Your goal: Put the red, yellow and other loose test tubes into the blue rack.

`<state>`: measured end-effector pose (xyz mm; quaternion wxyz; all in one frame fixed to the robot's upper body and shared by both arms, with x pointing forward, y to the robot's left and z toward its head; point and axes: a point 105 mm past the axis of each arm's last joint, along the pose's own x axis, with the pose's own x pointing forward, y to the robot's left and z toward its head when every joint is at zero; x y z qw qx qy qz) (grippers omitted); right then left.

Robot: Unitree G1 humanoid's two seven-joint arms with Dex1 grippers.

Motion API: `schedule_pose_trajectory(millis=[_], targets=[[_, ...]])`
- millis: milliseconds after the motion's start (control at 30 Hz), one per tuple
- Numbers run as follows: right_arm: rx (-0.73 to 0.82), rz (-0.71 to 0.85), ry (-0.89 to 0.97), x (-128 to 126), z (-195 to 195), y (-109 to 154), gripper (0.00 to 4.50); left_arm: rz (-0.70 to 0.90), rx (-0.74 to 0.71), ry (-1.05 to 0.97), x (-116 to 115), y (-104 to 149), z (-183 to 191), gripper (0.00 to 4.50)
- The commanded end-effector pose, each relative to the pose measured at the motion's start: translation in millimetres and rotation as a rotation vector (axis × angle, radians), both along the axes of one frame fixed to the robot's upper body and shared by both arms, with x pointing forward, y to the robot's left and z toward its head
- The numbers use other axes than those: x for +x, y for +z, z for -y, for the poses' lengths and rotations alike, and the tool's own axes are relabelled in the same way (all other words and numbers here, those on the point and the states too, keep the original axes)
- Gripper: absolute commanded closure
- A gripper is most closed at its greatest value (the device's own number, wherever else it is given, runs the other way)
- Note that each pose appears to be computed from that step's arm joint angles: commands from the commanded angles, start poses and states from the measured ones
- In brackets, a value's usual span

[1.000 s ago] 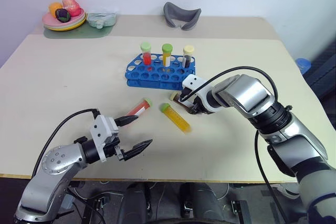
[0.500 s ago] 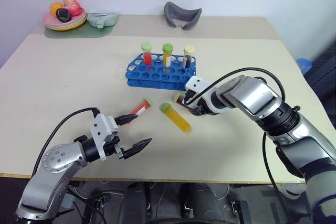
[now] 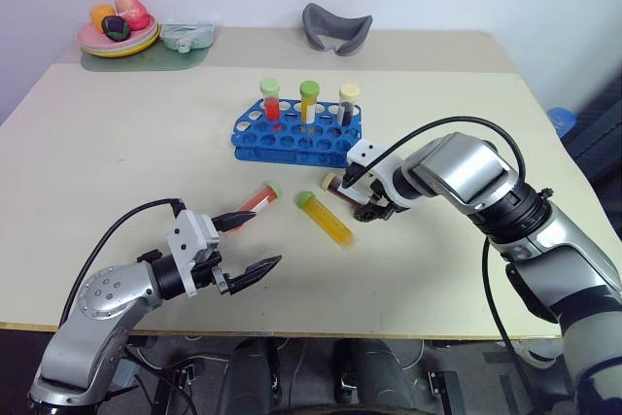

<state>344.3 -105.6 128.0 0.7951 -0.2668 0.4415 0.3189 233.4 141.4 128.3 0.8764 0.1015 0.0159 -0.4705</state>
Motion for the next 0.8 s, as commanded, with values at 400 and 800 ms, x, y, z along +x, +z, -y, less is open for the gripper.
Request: schedule_pose_trajectory(millis=[400,800], targets=[[-0.024,0.001,-0.038,6.5,0.1,-6.7,1.38,0.029,0.000,-0.024,-0.3,4.6,6.7,0.00],[0.008,0.084,0.026,8.5,-6.7,10.4,3.64,0.030,0.004,-0.020,-0.1,4.7,5.5,0.00]])
